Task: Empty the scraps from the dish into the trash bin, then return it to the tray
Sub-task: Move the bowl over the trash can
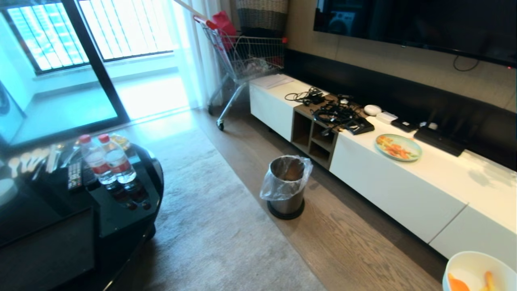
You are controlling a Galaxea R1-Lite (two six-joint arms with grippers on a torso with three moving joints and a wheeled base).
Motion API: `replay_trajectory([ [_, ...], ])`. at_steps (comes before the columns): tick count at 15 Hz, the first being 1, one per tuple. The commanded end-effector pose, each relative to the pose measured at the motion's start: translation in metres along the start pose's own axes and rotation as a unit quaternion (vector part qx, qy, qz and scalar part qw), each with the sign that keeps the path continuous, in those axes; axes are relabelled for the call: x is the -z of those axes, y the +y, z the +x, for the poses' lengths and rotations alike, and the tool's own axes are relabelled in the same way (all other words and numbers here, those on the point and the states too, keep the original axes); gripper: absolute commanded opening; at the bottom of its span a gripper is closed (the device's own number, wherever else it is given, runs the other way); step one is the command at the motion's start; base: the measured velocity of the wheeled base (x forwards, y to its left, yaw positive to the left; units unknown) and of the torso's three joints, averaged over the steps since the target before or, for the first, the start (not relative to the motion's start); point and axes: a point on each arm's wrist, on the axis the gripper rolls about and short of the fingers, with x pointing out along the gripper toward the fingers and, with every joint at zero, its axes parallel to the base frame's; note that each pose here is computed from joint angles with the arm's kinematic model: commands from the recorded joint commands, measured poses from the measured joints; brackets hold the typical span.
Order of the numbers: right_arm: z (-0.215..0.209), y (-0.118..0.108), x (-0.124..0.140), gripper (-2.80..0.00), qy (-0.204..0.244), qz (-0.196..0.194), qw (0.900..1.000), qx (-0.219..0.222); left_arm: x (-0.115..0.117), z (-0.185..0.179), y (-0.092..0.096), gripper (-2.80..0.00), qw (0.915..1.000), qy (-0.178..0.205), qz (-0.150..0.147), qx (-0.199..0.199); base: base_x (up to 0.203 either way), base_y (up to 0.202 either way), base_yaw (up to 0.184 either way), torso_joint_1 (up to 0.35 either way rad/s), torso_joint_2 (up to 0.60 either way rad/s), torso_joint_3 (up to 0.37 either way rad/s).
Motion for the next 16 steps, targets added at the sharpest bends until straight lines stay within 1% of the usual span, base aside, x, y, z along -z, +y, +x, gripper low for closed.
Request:
replay_trajectory([
  [1,0.0003,-0.0008,0.0006,-2.80,0.000,0.002,1.000,0.002,0.0000,0.0000,0.0000,-2.80,1.0000,0.000,-0.001,-0.001,0.000,0.006,-0.142,0.005,0.00,-0.002],
  [3,0.0012,-0.0019,0.0018,-2.80,0.001,0.000,1.000,0.004,0.0000,0.0000,0.0000,-2.80,1.0000,0.000,-0.001,0.000,-0.001,0.004,-0.076,0.001,0.00,-0.001],
  [13,0.0017,-0.0025,0.0026,-2.80,0.003,0.000,1.000,0.003,0.0000,0.0000,0.0000,-2.80,1.0000,0.000,-0.001,-0.001,0.000,0.000,0.000,0.000,0.00,0.000],
  [16,0.0032,-0.0036,0.0039,-2.80,0.004,-0.003,1.000,0.009,0.0000,0.0000,0.0000,-2.80,1.0000,0.000,-0.001,0.000,0.000,0.000,0.000,0.000,0.00,0.000],
])
